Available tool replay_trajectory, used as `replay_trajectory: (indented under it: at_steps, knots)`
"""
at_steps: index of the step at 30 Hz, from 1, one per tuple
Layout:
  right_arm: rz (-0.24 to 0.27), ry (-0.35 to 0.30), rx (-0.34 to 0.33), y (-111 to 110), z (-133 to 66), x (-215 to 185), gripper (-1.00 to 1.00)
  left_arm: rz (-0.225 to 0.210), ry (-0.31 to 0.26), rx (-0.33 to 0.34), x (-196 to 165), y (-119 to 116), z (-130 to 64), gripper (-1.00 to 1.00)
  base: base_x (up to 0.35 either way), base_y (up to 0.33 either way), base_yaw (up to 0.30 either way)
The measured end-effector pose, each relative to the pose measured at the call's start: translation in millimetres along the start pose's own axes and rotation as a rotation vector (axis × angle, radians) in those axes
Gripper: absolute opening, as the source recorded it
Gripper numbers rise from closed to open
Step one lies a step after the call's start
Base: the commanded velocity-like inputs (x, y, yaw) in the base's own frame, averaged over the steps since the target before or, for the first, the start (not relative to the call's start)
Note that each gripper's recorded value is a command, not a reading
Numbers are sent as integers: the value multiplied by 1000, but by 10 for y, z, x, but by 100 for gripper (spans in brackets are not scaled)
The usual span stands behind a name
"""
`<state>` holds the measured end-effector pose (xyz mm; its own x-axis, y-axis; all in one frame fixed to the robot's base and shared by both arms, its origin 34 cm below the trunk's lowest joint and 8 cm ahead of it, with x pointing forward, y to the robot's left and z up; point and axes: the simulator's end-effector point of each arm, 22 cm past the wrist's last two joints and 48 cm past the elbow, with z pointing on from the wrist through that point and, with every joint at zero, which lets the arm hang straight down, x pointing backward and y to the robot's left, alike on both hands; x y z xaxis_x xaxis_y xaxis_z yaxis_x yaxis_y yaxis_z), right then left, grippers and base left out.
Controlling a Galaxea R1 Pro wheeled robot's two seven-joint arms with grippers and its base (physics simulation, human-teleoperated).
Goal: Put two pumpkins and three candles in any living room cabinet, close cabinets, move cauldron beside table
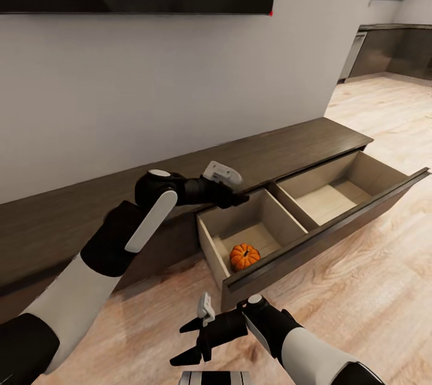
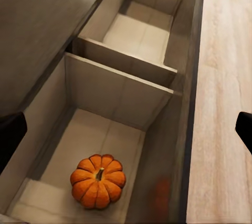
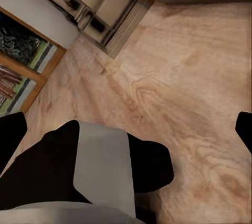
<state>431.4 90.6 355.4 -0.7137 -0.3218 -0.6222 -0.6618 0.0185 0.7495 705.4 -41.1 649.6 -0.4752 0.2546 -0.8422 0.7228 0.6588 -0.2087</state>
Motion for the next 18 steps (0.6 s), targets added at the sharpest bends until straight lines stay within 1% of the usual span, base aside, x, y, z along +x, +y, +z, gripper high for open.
replay_trajectory:
  at_steps: [4, 12, 16, 18]
  knots:
    - [9, 4, 25, -48, -10, 47, 100, -8, 5, -2, 30, 65, -52, 100, 0, 0, 0]
    - [-21, 2, 38, 8, -50, -61, 100, 15, -15, -22, -114, 20, -185, 100, 0, 0, 0]
    - [-37, 3, 43, 40, -69, -112, 100, 27, -16, -80, -144, 157, -277, 100, 0, 0, 0]
    - [-45, 3, 46, 56, -78, -140, 100, 31, -17, -98, -159, 198, -326, 100, 0, 0, 0]
